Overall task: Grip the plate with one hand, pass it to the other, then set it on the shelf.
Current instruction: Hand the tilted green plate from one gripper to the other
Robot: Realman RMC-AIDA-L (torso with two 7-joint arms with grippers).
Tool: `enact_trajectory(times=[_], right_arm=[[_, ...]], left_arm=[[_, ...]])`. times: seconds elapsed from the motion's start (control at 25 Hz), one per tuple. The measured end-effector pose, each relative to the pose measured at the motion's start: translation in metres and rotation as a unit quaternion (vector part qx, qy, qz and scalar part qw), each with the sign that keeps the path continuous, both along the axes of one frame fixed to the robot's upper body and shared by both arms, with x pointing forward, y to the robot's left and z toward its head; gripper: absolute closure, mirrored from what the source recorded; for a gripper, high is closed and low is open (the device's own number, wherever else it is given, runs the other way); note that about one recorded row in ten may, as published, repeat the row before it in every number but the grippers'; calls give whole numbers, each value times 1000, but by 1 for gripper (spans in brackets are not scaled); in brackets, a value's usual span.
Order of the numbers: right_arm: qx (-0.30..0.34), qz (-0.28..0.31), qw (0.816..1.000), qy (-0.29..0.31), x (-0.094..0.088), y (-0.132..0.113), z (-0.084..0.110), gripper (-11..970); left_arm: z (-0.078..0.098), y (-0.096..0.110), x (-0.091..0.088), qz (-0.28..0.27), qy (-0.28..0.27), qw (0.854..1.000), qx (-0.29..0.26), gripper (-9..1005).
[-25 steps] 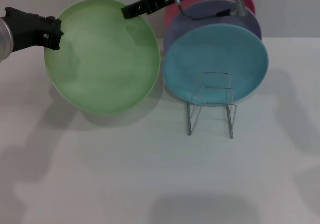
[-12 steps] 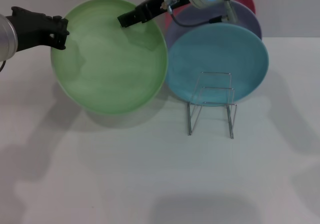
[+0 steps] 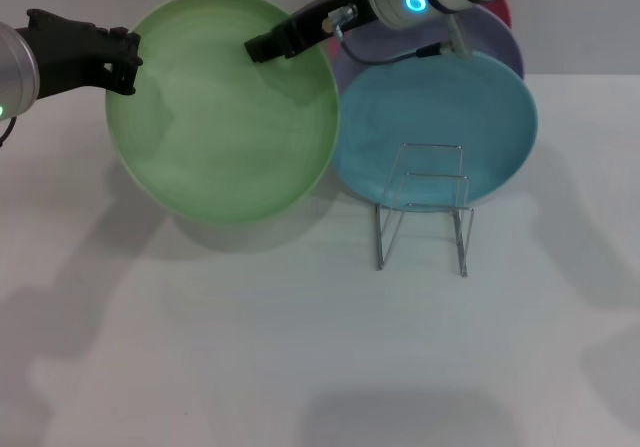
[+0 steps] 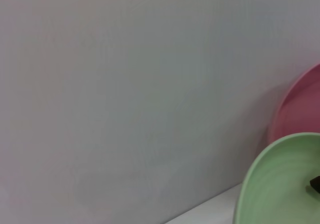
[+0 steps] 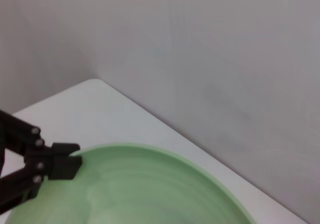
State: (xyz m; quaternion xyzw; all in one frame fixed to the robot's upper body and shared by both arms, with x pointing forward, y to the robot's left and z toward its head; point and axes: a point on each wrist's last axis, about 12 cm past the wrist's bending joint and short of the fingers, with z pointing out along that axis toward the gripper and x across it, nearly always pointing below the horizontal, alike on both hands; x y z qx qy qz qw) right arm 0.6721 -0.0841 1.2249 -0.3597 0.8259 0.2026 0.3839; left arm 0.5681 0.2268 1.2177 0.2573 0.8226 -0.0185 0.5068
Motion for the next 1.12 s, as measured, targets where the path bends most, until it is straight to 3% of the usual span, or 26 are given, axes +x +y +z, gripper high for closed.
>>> enact_trajectory(times=[0.24,0.84,1.04,1.12], right_arm=[[-33,13,999,-24,-3,5,0,447],[-44,11,997,-68,-6,2,3,826],[-41,9,997,-68,-8,1,0,853],[-40,8,997,-70,-8,1,1,879]], left_arm=[[-3,0,1,1,3,1000,0,962],[-4,-3,-1,-3,-6,1000,0,963],[-1,-4,-3,-4,-13,1000,-1,817],[1,-3,-4,-3,-18,1000,-2,703]])
